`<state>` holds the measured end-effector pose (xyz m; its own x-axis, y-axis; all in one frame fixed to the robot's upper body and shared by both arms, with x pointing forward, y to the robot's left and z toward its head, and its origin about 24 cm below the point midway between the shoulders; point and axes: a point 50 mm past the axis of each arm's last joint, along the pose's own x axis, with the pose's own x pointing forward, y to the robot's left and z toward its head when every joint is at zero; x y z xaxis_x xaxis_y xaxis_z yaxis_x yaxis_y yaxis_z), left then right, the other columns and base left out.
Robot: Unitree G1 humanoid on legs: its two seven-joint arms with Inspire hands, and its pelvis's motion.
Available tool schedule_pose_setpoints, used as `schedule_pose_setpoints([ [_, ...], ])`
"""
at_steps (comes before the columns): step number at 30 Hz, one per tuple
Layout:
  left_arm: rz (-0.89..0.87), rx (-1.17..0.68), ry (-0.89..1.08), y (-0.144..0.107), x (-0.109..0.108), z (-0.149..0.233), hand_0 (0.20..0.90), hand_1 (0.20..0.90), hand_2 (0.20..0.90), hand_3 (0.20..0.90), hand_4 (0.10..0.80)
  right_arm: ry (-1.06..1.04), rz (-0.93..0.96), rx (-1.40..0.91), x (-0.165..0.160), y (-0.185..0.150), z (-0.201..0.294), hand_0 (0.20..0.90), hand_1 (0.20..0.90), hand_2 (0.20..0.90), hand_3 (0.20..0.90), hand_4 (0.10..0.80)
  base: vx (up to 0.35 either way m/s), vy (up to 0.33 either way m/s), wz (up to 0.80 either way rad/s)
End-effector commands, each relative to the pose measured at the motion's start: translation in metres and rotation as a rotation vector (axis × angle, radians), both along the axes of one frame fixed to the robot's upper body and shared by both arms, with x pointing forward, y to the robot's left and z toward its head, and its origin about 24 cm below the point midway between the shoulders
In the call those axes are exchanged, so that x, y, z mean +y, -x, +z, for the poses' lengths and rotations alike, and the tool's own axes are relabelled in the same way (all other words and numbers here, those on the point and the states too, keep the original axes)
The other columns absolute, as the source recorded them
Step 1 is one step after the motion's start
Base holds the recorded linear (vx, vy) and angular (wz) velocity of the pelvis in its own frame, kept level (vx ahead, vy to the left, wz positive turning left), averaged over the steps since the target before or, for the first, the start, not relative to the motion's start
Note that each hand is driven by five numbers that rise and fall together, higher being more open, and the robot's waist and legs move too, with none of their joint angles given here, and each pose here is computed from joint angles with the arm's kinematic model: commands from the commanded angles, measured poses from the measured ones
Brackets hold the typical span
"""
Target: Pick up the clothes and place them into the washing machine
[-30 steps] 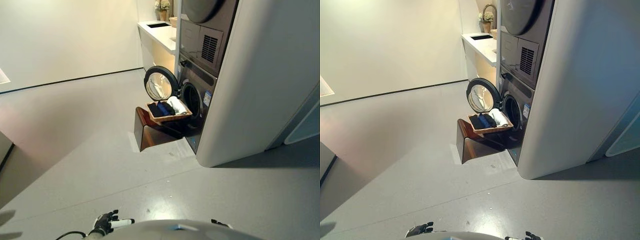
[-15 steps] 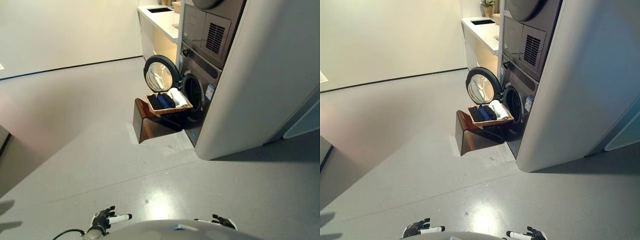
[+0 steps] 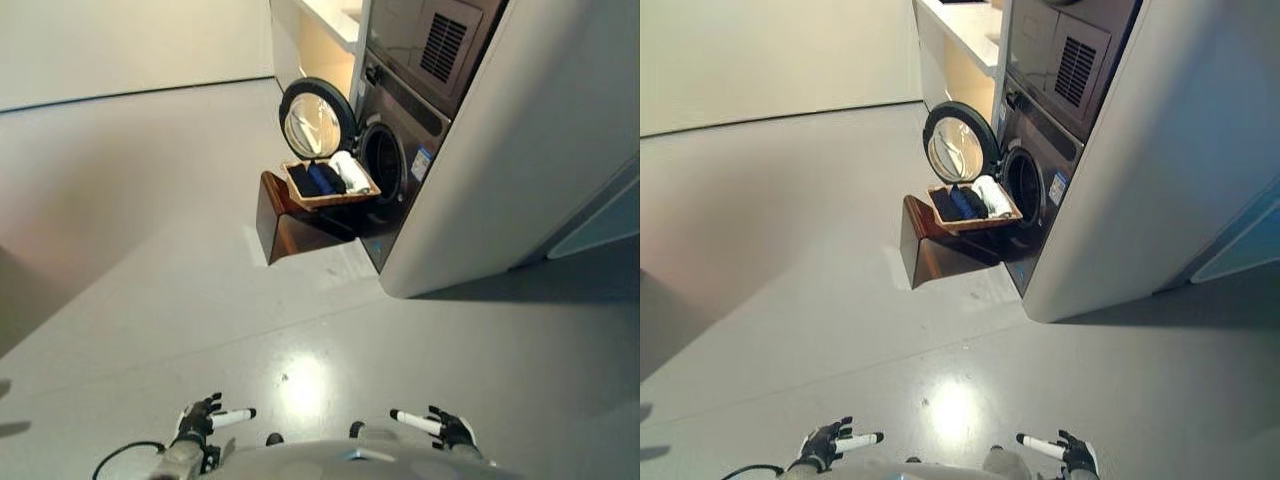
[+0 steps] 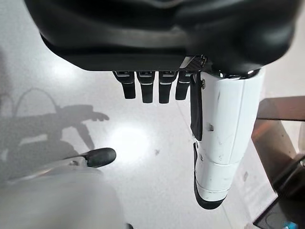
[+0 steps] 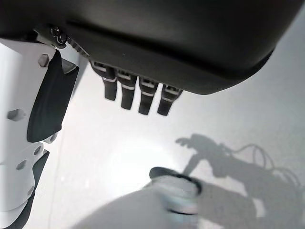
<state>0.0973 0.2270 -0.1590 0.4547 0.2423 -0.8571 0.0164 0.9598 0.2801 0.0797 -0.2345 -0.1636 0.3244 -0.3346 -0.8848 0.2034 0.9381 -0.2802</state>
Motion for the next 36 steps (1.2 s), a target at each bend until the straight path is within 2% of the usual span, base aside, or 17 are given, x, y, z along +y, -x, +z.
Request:
schedule_pose_setpoints([
  [1, -0.012, -0.118, -0.051, -0.030, 0.005, 0.011, 0.900, 0.900, 0.900, 0.900, 0.800, 0.116, -0.048, -0.109, -0.017, -0.027, 0.012, 0.900, 0.900, 0.900, 0.900, 0.800, 0.261, -0.070, 0.20],
  [9, 0.036, -0.166, -0.086, -0.048, 0.004, 0.017, 0.900, 0.900, 0.900, 0.900, 0.800, 0.177, 0.023, -0.053, -0.023, -0.033, 0.014, 0.900, 0.900, 0.900, 0.900, 0.800, 0.355, -0.132, 0.17],
  [16, 0.076, -0.133, -0.034, -0.035, -0.011, 0.009, 0.900, 0.900, 0.900, 0.900, 0.800, 0.180, 0.051, -0.040, -0.024, -0.024, 0.013, 0.900, 0.900, 0.900, 0.900, 0.800, 0.383, -0.244, 0.30],
  [23, 0.105, -0.212, -0.005, -0.055, -0.016, 0.016, 0.900, 0.900, 0.900, 0.900, 0.800, 0.194, 0.099, -0.155, -0.021, -0.060, 0.024, 0.900, 0.900, 0.900, 0.900, 0.800, 0.280, -0.236, 0.02],
  [25, 0.134, -0.222, -0.014, -0.057, -0.014, 0.017, 0.900, 0.900, 0.900, 0.900, 0.800, 0.202, 0.089, -0.222, -0.019, -0.082, 0.032, 0.900, 0.900, 0.900, 0.900, 0.800, 0.297, -0.115, 0.10],
  [28, 0.137, -0.209, -0.037, -0.057, -0.015, 0.016, 0.900, 0.900, 0.900, 0.900, 0.800, 0.209, 0.082, -0.275, -0.017, -0.097, 0.038, 0.900, 0.900, 0.900, 0.900, 0.800, 0.279, 0.033, 0.18],
  [32, 0.141, -0.151, -0.051, -0.044, -0.017, 0.010, 0.900, 0.900, 0.900, 0.900, 0.800, 0.210, 0.045, -0.277, -0.018, -0.094, 0.038, 0.900, 0.900, 0.900, 0.900, 0.800, 0.489, 0.155, -0.34],
  [36, 0.146, -0.149, -0.062, -0.043, -0.015, 0.010, 0.900, 0.900, 0.900, 0.900, 0.800, 0.190, 0.005, -0.241, -0.017, -0.085, 0.032, 0.900, 0.900, 0.900, 0.900, 0.800, 0.400, 0.199, -0.35],
])
